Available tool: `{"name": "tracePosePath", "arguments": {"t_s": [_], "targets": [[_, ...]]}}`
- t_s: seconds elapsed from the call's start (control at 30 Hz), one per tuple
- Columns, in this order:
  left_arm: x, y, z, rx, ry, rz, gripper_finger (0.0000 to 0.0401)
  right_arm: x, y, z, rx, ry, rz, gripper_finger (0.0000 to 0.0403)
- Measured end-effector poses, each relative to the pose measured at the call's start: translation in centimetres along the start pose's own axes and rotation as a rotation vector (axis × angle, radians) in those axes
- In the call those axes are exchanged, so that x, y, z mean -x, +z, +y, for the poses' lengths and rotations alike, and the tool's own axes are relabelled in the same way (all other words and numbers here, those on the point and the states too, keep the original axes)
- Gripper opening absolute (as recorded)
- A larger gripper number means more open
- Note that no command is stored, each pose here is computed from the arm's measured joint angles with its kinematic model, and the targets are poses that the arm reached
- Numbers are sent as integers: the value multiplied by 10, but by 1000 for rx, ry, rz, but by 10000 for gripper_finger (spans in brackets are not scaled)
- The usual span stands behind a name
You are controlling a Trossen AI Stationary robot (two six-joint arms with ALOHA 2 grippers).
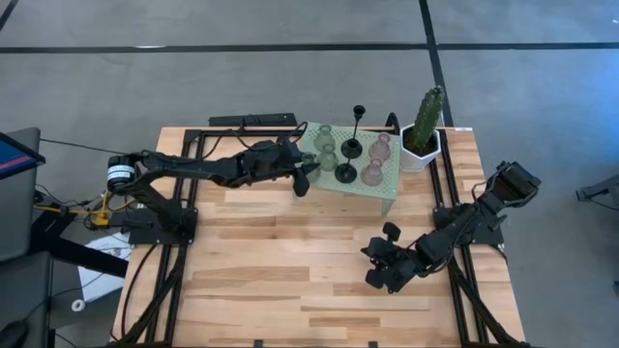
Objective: Pick & Place candle stick holders
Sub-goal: Put the green glass candle holder on the shelf aligned with the other green glass candle holders
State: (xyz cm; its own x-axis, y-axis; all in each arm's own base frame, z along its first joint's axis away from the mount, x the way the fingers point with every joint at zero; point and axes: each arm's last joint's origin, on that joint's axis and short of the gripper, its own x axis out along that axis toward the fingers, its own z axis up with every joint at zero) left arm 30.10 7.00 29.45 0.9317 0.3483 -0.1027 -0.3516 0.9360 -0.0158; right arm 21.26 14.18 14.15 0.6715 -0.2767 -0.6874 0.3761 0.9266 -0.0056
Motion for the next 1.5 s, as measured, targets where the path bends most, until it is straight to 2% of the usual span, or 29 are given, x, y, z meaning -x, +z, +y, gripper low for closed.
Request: {"name": "tracePosePath", "arguments": {"t_s": [0.27,0.4,0.9,1.13,1.3,1.5], "targets": [[0,0,0,-17,-1,-6,134,0,0,0,3,0,0,0],[0,3,0,-14,-2,-32,147,0,0,0,3,0,0,0],[0,5,0,-25,-2,-57,247,0,0,0,4,0,0,0],[1,5,2,-27,6,-43,281,0,0,0,3,0,0,0],[8,3,5,-36,19,36,287,0,0,0,5,1,0,0],[30,18,6,-33,15,23,285,0,-1,0,11,-4,5,0]]}}
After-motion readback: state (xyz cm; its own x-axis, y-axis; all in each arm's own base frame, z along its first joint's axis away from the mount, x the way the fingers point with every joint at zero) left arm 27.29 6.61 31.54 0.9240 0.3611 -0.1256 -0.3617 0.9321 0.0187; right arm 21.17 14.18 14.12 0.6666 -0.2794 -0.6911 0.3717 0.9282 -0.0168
